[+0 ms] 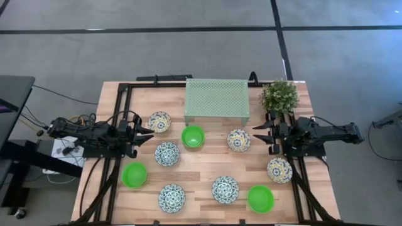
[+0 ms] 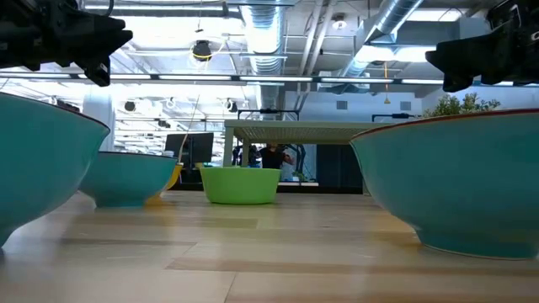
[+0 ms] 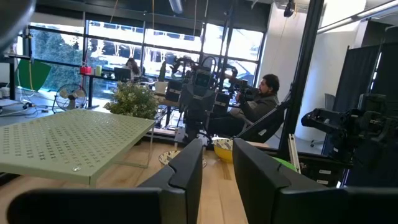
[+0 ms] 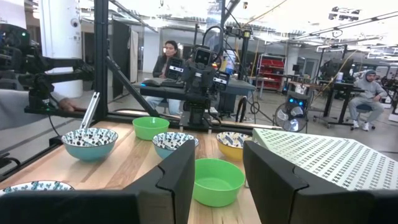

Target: Pick & Place Mini bowls

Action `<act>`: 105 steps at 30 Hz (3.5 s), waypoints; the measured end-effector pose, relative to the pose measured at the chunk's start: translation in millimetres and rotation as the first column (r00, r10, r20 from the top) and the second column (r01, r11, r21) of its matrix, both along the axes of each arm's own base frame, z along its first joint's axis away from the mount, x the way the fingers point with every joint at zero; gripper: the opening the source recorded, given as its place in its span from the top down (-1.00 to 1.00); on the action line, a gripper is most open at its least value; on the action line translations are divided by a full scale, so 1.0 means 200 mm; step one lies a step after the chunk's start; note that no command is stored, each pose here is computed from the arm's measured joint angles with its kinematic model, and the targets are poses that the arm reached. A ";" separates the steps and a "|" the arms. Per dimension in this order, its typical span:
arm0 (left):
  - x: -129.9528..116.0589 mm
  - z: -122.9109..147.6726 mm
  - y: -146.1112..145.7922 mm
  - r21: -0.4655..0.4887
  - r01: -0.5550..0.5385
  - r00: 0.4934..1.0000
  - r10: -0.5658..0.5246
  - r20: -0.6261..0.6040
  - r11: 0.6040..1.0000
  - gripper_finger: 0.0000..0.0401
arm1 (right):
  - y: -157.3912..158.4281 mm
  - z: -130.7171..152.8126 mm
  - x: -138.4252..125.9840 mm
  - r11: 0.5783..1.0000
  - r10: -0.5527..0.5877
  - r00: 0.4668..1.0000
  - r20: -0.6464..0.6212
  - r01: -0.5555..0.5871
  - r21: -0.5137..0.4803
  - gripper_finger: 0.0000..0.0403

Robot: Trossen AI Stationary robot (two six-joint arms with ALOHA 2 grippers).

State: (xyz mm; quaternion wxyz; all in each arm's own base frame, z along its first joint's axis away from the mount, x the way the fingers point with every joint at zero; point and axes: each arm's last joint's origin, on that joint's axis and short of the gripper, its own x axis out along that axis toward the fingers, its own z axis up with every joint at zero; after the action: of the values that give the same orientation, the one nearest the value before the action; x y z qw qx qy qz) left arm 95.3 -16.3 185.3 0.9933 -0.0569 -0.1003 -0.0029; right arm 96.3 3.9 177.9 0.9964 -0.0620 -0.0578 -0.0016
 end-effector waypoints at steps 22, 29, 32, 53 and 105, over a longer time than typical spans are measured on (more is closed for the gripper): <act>0.00 0.00 0.00 0.000 0.000 1.000 0.000 0.000 1.000 0.55 | 0.00 0.00 0.00 1.000 0.000 1.000 0.000 0.000 0.000 0.35; 0.00 0.00 0.00 0.000 0.000 1.000 0.000 0.000 1.000 0.55 | 0.00 0.00 0.00 1.000 0.000 1.000 0.000 0.000 0.000 0.35; 0.00 0.00 0.00 0.000 0.000 1.000 0.000 0.000 1.000 0.55 | 0.00 0.00 0.00 1.000 0.000 1.000 0.000 0.000 0.000 0.35; 0.00 0.00 0.00 -0.001 0.000 1.000 0.000 0.002 1.000 0.55 | 0.00 0.00 0.00 0.999 -0.005 1.000 0.003 0.005 -0.037 0.35; 0.44 0.39 0.19 0.124 -0.248 0.530 0.241 -0.813 0.961 0.55 | -0.09 0.39 0.22 0.906 -0.418 0.908 -0.010 0.416 -0.085 0.35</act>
State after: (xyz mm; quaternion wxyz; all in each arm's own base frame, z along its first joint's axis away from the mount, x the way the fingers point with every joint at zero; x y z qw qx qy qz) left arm 184.2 21.2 263.3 0.9154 -0.0405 0.3657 0.1633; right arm 140.1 -14.4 255.2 0.9704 -0.1135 -0.0294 -0.2110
